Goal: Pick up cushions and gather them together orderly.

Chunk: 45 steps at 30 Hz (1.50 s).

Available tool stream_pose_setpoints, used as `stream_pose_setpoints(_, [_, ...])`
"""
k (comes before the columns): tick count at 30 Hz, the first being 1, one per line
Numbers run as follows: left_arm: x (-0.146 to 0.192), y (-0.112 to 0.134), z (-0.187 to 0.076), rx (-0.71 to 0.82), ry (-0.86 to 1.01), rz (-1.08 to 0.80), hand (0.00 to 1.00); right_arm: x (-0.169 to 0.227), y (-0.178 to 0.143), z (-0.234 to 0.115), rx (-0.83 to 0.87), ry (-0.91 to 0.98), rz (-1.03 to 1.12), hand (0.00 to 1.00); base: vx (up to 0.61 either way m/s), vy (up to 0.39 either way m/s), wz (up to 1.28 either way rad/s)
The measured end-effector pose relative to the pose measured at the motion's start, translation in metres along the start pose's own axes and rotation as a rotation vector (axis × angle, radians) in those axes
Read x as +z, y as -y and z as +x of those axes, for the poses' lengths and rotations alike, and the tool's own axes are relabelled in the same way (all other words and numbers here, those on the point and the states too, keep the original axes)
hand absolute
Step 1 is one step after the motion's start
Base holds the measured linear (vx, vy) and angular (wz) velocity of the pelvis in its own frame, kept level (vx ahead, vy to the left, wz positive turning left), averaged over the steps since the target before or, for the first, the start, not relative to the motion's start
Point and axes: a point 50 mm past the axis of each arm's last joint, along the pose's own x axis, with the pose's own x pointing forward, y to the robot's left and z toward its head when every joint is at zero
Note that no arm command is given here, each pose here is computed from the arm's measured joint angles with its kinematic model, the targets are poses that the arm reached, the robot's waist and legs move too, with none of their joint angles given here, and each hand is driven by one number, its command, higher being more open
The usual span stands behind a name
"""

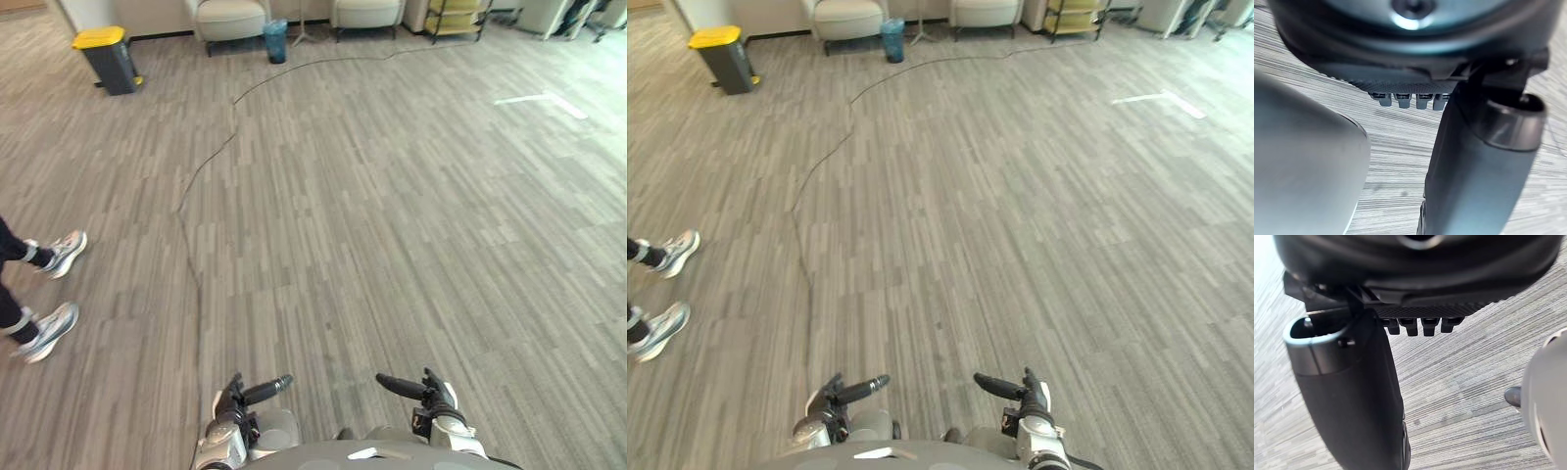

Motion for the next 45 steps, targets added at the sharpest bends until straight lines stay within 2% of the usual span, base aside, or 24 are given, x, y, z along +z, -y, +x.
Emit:
stream_pose_setpoints(10, [0.005,-0.011,0.003,0.035,0.012,-0.050,1.00,-0.016,-0.009,-0.004,0.026,-0.064,-0.031,1.00,0.58,0.345,-0.82])
stream_pose_setpoints(15, [-0.002,-0.010,0.004,0.049,-0.043,-0.021,1.00,0.002,-0.010,-0.001,0.037,0.023,-0.054,1.00,0.41,0.254,-0.82])
stream_pose_setpoints(21, [-0.006,-0.011,0.004,0.058,-0.062,-0.011,1.00,0.016,-0.013,-0.001,0.044,0.101,-0.049,1.00,0.34,0.056,-0.64])
stream_pose_setpoints(23, [-0.010,-0.011,0.004,0.028,-0.085,0.091,1.00,0.023,-0.016,0.001,0.059,0.108,-0.057,1.00,0.53,-0.034,-0.29])
stream_pose_setpoints(28, [-0.014,0.005,0.002,-0.018,-0.098,0.120,1.00,0.024,0.003,0.005,-0.002,0.087,0.001,1.00,0.55,-0.152,-0.06])
stream_pose_setpoints(31, [-0.017,-0.001,0.000,0.000,-0.086,0.092,1.00,0.019,0.006,0.005,-0.008,0.063,-0.019,1.00,0.43,-0.110,-0.51])
stream_pose_setpoints(37, [0.006,0.001,0.002,-0.002,0.028,0.061,1.00,0.009,0.003,0.002,-0.011,0.027,-0.013,1.00,0.40,0.050,-0.76])
stream_pose_setpoints(42, [0.005,0.002,0.001,0.016,0.033,-0.020,1.00,0.002,0.005,0.001,-0.014,0.010,-0.047,1.00,0.48,0.320,-0.75])
stream_pose_setpoints(45, [0.006,-0.007,0.001,0.033,0.043,-0.018,1.00,-0.011,-0.001,-0.003,0.000,-0.028,-0.036,1.00,0.59,0.384,-0.84])
